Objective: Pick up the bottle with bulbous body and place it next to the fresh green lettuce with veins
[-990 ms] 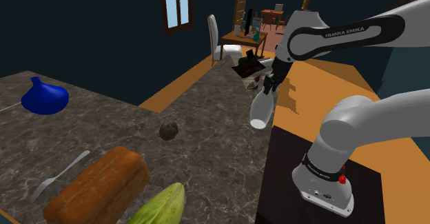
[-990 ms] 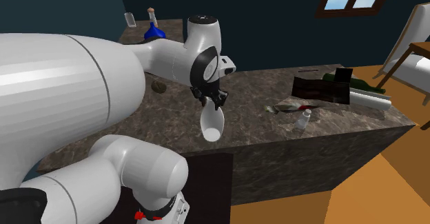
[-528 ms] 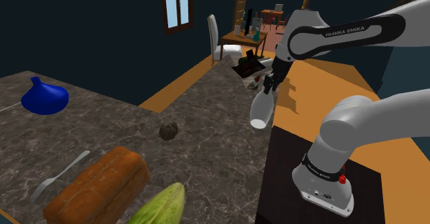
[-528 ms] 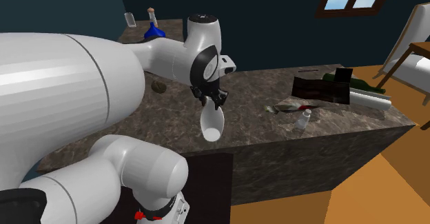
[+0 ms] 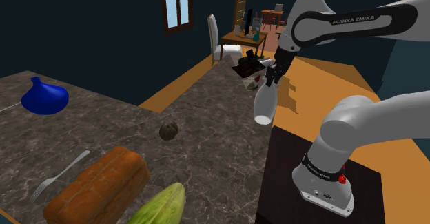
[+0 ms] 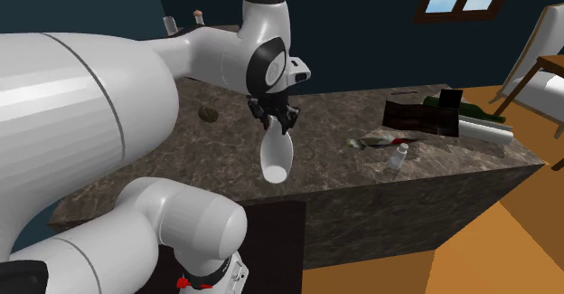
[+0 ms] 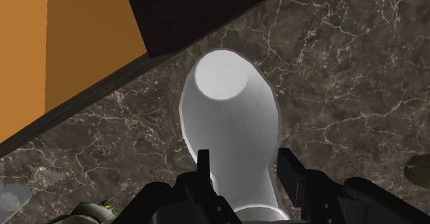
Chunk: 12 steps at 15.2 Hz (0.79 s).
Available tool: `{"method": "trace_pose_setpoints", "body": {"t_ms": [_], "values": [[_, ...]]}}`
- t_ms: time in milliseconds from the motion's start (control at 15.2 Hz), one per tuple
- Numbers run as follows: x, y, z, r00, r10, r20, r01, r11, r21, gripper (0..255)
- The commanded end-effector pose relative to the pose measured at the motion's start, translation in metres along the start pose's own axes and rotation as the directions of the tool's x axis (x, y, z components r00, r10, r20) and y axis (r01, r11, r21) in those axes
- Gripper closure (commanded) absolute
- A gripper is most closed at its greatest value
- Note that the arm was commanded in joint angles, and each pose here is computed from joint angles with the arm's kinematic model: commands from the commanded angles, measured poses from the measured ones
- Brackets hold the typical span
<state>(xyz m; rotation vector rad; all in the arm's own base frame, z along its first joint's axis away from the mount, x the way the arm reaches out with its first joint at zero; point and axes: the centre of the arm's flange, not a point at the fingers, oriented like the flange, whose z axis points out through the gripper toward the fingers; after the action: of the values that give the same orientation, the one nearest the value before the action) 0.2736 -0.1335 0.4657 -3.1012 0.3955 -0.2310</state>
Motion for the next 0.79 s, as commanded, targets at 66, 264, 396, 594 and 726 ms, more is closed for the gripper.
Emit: {"method": "trace_pose_setpoints", "body": {"t_ms": [66,264,396,594,726], "values": [[0.003,0.0,-0.015,1.0,0.0,0.0,0.0,1.0,0.0,255],[0.005,0.0,-0.031,1.0,0.0,0.0,0.0,1.0,0.0,255],[0.007,-0.001,-0.042,1.0,0.0,0.0,0.0,1.0,0.0,255],[0.009,-0.001,-0.057,1.0,0.0,0.0,0.0,1.0,0.0,255],[0.011,-0.001,-0.068,1.0,0.0,0.0,0.0,1.0,0.0,255]]}}
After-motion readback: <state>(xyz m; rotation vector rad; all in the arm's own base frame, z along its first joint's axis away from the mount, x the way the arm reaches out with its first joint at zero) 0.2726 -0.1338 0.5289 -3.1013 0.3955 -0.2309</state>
